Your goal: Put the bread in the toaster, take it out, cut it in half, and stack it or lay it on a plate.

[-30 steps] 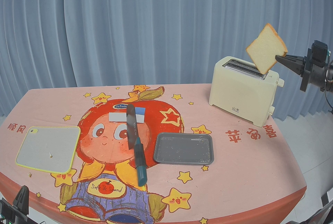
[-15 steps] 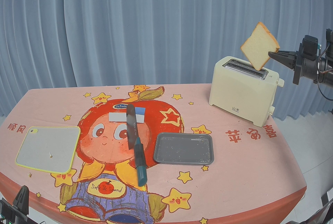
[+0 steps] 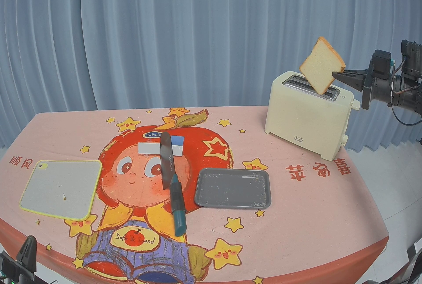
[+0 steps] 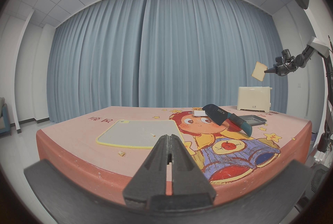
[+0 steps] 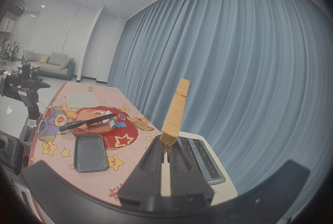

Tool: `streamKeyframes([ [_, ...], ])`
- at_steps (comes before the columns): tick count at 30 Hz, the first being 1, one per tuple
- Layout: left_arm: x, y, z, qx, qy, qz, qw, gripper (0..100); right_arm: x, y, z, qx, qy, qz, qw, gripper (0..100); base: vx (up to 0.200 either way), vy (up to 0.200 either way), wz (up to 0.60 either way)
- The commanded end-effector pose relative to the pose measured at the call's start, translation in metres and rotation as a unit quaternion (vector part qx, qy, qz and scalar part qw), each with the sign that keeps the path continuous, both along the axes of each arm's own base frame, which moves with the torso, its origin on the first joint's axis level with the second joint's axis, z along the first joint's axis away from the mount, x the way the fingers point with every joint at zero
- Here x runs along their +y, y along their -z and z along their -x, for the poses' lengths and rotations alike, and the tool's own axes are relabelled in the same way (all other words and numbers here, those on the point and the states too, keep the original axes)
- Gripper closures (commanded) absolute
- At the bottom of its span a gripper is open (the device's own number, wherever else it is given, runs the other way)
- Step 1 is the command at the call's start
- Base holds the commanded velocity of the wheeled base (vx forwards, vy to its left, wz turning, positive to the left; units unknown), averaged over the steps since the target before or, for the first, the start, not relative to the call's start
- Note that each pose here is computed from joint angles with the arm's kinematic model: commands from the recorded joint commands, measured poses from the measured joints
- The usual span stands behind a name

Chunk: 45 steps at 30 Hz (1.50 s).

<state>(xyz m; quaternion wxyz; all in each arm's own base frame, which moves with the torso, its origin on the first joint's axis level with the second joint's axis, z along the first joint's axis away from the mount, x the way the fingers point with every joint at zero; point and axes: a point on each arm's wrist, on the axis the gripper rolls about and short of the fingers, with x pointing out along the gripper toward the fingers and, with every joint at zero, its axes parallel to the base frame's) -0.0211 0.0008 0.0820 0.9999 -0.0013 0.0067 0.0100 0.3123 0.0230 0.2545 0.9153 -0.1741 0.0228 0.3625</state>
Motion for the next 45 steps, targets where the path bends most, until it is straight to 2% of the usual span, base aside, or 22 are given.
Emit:
streamKeyframes([
  [1,0.0,0.005,-0.001,0.009,0.0,0.0,1.0,100,-0.001,0.005,-0.012,0.004,0.001,0.001,1.0,100,0.0,0.0,0.0],
  [8,0.0,0.005,-0.001,0.009,0.0,0.0,1.0,100,-0.015,-0.002,-0.029,-0.011,0.023,0.001,0.9997,100,0.0,0.0,0.0],
  [13,0.0,0.005,-0.001,0.009,0.0,0.0,1.0,100,-0.03,0.001,-0.041,-0.01,0.022,-0.004,0.9997,100,0.0,0.0,0.0],
  [20,0.0,0.005,-0.001,0.009,0.0,0.0,1.0,100,-0.039,0.004,-0.046,-0.008,0.021,-0.007,0.9997,100,0.0,0.0,0.0],
  [28,0.0,0.005,-0.001,0.009,-0.001,0.0,1.0,100,-0.042,0.013,-0.054,0.002,0.019,-0.008,0.9998,100,0.0,0.0,0.0],
  [42,0.0,0.005,-0.001,0.009,-0.001,0.0,1.0,100,-0.049,0.028,-0.073,0.002,0.021,0.006,0.9998,100,0.0,0.0,0.0],
  [45,0.0,0.005,-0.001,0.009,-0.001,0.0,1.0,100,-0.048,0.031,-0.074,-0.001,0.016,0.017,0.9997,100,0.0,0.0,0.0],
])
